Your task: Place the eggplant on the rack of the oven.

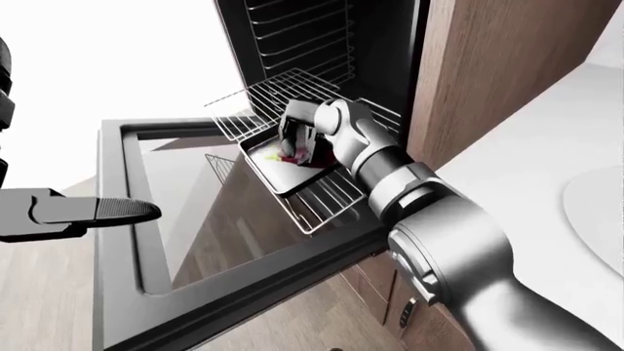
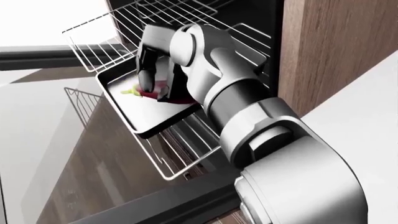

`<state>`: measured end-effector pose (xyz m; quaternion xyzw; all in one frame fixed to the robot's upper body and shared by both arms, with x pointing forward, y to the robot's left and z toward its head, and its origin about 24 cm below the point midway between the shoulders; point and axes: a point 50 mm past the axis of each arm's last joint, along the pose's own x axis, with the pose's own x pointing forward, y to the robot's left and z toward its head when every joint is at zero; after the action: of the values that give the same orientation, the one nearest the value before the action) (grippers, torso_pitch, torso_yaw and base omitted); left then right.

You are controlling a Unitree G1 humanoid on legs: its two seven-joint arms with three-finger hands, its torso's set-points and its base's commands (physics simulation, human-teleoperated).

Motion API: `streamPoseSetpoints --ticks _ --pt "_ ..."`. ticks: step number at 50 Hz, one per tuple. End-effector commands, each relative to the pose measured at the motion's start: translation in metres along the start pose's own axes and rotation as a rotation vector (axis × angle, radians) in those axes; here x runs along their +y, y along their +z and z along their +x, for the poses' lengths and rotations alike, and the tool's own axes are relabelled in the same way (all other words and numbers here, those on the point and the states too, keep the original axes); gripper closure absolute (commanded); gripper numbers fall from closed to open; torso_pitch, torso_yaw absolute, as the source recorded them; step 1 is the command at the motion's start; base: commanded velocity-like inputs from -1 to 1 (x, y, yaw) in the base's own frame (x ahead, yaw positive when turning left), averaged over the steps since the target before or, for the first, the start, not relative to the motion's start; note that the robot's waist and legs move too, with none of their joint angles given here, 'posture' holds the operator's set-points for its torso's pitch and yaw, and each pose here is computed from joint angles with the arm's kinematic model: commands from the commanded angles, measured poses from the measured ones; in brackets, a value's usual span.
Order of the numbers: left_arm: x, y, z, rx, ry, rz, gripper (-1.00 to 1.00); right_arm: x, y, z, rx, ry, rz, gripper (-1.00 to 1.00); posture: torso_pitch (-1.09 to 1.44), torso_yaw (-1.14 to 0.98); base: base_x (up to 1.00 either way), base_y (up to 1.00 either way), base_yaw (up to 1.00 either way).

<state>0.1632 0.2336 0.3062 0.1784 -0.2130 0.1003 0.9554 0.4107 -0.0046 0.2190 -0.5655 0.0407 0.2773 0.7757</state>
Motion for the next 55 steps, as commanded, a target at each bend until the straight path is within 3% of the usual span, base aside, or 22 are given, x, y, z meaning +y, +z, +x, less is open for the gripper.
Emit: streamPoseSetpoints --ticks 1,8,19,23,46,51,53,55 --pt "0.006 0.008 0.000 -0.049 0.042 0.006 -1.00 -0.023 0.017 -0.009 -0.063 -0.092 -0.028 0.68 -0.03 0.98 0.00 0.00 0.00" --pt "0.004 0.007 0.001 -0.048 0.041 0.009 -1.00 -0.024 0.018 -0.009 -0.069 -0.103 -0.029 0.62 -0.03 0.98 0.00 0.00 0.00" --pt "0.004 0.007 0.001 -0.048 0.040 0.012 -1.00 -0.023 0.018 -0.009 -0.072 -0.104 -0.034 0.36 -0.03 0.98 0.00 0.00 0.00" --pt "0.005 0.007 0.000 -0.047 0.041 0.012 -1.00 -0.024 0.019 -0.009 -0.073 -0.108 -0.035 0.18 -0.03 0.98 0.00 0.00 0.00" --pt "0.007 0.008 0.000 -0.049 0.045 0.011 -1.00 -0.028 0.025 -0.012 -0.096 -0.108 -0.040 -0.30 -0.03 0.98 0.00 0.00 0.00" --pt "0.006 0.007 0.000 -0.048 0.045 0.014 -1.00 -0.036 0.034 -0.016 -0.147 -0.154 -0.029 -0.60 -0.03 0.98 0.00 0.00 0.00" --pt "0.005 0.008 0.001 -0.049 0.040 0.014 -1.00 -0.034 0.041 -0.016 -0.172 -0.176 -0.031 -0.62 -0.03 0.98 0.00 0.00 0.00" --pt "0.005 0.008 0.001 -0.048 0.041 0.015 -1.00 -0.036 0.044 -0.017 -0.189 -0.191 -0.032 -0.81 -0.03 0.98 0.00 0.00 0.00"
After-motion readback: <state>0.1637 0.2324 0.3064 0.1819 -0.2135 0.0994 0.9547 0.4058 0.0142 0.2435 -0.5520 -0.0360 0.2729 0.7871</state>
